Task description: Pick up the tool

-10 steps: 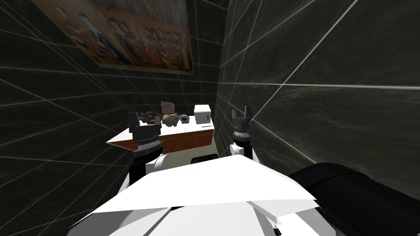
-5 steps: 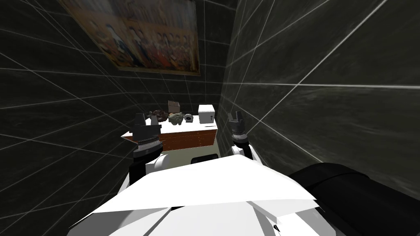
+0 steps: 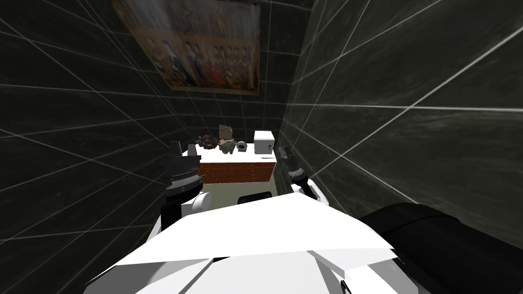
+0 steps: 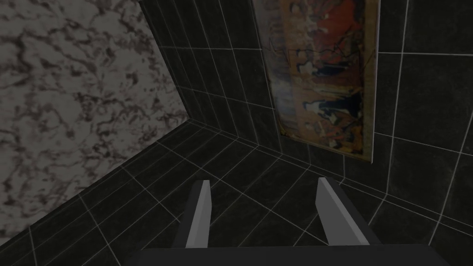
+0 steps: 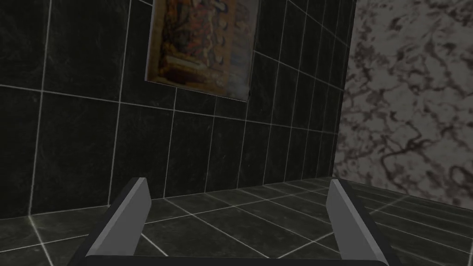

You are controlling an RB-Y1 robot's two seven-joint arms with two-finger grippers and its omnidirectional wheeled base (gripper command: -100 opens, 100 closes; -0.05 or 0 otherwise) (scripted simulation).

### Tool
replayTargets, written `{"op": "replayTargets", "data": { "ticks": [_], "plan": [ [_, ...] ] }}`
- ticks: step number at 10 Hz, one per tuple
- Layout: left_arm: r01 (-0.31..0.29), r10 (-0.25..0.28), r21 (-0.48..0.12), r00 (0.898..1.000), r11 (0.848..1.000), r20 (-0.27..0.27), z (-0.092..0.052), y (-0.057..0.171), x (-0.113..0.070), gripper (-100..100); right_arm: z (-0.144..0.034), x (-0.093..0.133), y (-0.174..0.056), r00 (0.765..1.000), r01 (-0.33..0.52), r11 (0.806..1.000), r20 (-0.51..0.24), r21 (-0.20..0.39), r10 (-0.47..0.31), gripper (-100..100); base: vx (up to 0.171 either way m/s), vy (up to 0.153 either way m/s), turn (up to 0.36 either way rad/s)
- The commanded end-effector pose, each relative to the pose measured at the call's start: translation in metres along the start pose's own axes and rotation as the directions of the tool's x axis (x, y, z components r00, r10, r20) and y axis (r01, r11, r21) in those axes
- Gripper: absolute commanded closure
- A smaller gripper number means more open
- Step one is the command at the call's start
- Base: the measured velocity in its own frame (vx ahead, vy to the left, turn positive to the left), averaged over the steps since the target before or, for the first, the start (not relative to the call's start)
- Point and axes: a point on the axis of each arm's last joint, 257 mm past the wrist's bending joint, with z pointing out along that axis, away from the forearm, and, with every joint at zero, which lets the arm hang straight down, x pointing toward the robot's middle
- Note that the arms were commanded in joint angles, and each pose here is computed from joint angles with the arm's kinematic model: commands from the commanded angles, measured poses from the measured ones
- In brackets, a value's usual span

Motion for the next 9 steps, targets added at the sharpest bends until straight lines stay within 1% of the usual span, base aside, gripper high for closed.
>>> {"op": "replayTargets", "data": {
  "ticks": [1,2,3,4,5,6,7,8,9],
  "plan": [
    [0.0,0.0,0.0,1.0,1.0,0.0,0.0,0.0,0.0,0,-0.011,0.013,-0.017,0.996,0.027,0.999,-0.085,0.031,-0.024,-100,0.021,0.069,0.284],
    [0.0,0.0,0.0,1.0,1.0,0.0,0.0,0.0,0.0,0,-0.015,0.015,-0.023,0.994,0.033,0.998,-0.101,0.045,-0.028,-100,0.021,0.056,0.051],
    [0.0,0.0,0.0,1.0,1.0,0.0,0.0,0.0,0.0,0,-0.024,0.025,-0.035,0.984,0.062,0.996,-0.169,0.066,-0.05,-100,0.021,0.069,0.145],
    [0.0,0.0,0.0,1.0,1.0,0.0,0.0,0.0,0.0,0,-0.036,0.032,-0.05,0.974,0.079,0.992,-0.219,0.096,-0.057,-100,0.041,0.082,0.227],
    [0.0,0.0,0.0,1.0,1.0,0.0,0.0,0.0,0.0,0,-0.042,0.035,-0.057,0.966,0.098,0.989,-0.249,0.109,-0.068,-100,0.038,0.06,0.119],
    [0.0,0.0,0.0,1.0,1.0,0.0,0.0,0.0,0.0,0,-0.056,0.042,-0.072,0.948,0.126,0.982,-0.309,0.137,-0.079,-100,0.022,0.06,0.199],
    [0.0,0.0,0.0,1.0,1.0,0.0,0.0,0.0,0.0,0,-0.059,0.044,-0.075,0.941,0.139,0.98,-0.326,0.141,-0.086,-100,0.024,0.044,0.098],
    [0.0,0.0,0.0,1.0,1.0,0.0,0.0,0.0,0.0,0,-0.076,0.048,-0.093,0.915,0.174,0.969,-0.392,0.172,-0.095,-100,0.042,0.06,0.184],
    [0.0,0.0,0.0,1.0,1.0,0.0,0.0,0.0,0.0,0,-0.078,0.05,-0.094,0.908,0.186,0.968,-0.406,0.17,-0.103,-100,0.032,0.05,0.1]
  ]
}}
